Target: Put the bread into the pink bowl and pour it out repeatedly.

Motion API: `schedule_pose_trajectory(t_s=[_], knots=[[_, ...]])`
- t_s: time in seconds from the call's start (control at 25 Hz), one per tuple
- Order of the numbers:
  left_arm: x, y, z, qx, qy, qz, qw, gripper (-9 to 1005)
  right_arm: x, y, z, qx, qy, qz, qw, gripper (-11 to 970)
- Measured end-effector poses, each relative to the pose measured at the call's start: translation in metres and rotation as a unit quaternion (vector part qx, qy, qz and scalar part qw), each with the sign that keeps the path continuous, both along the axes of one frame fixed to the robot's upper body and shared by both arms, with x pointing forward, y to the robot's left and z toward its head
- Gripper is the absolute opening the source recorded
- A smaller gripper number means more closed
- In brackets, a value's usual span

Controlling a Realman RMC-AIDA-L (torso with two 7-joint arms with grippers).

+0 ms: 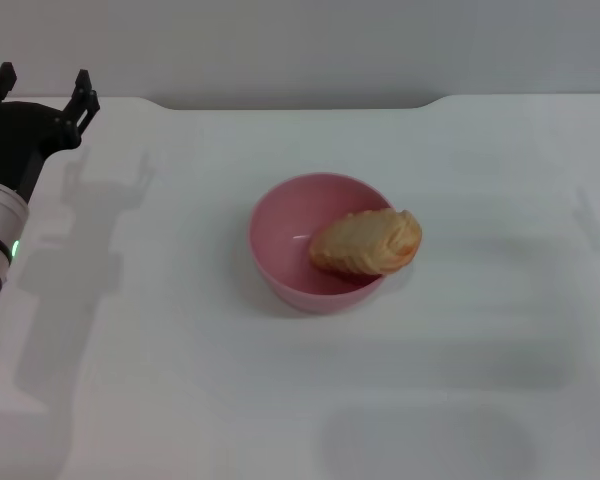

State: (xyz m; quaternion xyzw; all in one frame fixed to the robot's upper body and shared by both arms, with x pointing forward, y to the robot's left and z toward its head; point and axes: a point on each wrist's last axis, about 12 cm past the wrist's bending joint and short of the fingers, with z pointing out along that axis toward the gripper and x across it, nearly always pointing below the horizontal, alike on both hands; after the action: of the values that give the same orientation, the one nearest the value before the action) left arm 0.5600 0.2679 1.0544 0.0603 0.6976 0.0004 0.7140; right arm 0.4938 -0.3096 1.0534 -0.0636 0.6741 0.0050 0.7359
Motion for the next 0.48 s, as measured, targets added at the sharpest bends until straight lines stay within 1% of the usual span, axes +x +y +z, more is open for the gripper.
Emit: schedule_pose_trajectory(t_s=[0.48], knots=[[-0.0008,-0.0042,-0.0032,-0.014,0.009,-0.012,1.0,866,0.0008,0.003,-0.0001,0.0,0.0,0.006,1.0,817]])
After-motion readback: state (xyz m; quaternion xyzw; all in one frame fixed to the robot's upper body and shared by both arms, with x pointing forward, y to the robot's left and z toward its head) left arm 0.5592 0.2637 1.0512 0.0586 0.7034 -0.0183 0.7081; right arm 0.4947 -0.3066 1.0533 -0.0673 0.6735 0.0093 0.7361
